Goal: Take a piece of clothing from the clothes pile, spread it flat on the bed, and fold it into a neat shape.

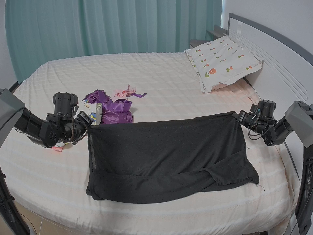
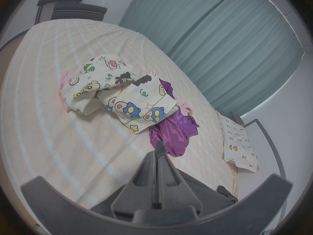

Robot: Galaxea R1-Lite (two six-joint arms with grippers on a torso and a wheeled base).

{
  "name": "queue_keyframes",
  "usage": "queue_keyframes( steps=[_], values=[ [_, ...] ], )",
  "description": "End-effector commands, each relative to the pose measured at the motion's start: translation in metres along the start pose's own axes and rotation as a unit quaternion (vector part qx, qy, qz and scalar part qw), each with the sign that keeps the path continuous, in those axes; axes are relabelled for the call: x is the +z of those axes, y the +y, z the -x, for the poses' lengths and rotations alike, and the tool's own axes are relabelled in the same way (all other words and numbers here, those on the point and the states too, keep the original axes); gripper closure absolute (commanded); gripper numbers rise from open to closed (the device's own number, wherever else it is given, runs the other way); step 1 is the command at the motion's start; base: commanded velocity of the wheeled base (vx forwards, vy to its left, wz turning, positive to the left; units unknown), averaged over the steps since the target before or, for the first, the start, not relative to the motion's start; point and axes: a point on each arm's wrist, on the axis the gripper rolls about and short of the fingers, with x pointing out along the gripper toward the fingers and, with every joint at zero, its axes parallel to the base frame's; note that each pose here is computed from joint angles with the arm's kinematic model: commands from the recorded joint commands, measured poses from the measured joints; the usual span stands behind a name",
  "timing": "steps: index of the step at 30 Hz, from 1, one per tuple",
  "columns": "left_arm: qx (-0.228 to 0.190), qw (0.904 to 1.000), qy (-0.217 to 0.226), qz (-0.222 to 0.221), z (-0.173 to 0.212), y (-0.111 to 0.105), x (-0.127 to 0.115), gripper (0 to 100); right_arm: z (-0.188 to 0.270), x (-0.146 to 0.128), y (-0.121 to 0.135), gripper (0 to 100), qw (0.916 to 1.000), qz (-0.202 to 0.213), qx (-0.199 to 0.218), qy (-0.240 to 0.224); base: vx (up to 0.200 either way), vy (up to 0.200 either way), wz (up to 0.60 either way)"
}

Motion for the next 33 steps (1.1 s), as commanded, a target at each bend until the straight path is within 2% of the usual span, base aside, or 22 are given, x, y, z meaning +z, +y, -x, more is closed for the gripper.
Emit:
queue_keyframes(
  steps=[1, 6, 10, 11, 12, 17, 24, 30, 33],
  values=[
    [0.005, 0.9999, 0.005, -0.013, 0.011, 0.004, -0.001, 100, 0.001, 0.009, 0.004, 100, 0.9998, 0.007, 0.008, -0.019, 0.000, 0.000, 0.00],
    [0.011, 0.9998, 0.002, -0.016, 0.008, 0.006, -0.001, 100, 0.009, 0.016, 0.002, 100, 0.9996, 0.008, 0.002, -0.025, 0.000, 0.000, 0.00],
    [0.011, 0.9999, 0.001, -0.012, 0.012, 0.007, 0.001, 100, 0.010, 0.006, -0.004, 100, 0.9998, 0.012, -0.007, -0.012, 0.000, 0.000, 0.00],
    [0.017, 0.9998, 0.003, -0.014, 0.010, 0.011, -0.002, 100, 0.008, -0.004, -0.011, 100, 0.9993, 0.035, -0.014, 0.002, 0.000, 0.000, 0.00],
    [0.017, 0.9998, 0.003, -0.014, 0.010, 0.011, -0.002, 100, 0.008, -0.004, -0.011, 100, 0.9993, 0.035, -0.014, 0.002, 0.000, 0.000, 0.00],
    [0.004, 0.9999, -0.007, 0.012, 0.020, 0.006, 0.004, 100, 0.001, 0.000, -0.009, 100, 0.9988, 0.041, -0.020, -0.015, 0.000, 0.000, 0.00],
    [0.000, 0.9999, -0.006, 0.012, 0.033, 0.008, 0.003, 100, -0.007, 0.001, -0.006, 100, 0.9984, 0.047, -0.015, -0.028, 0.000, 0.000, 0.00],
    [0.013, 0.9999, 0.000, 0.010, 0.029, 0.015, 0.001, 100, -0.008, 0.000, -0.007, 100, 0.9981, 0.049, -0.011, -0.037, 0.000, 0.000, 0.00],
    [0.024, 0.9996, 0.013, 0.008, 0.029, 0.022, -0.006, 100, -0.001, -0.007, -0.010, 100, 0.9986, 0.046, -0.016, -0.023, 0.000, 0.000, 0.00]
  ],
)
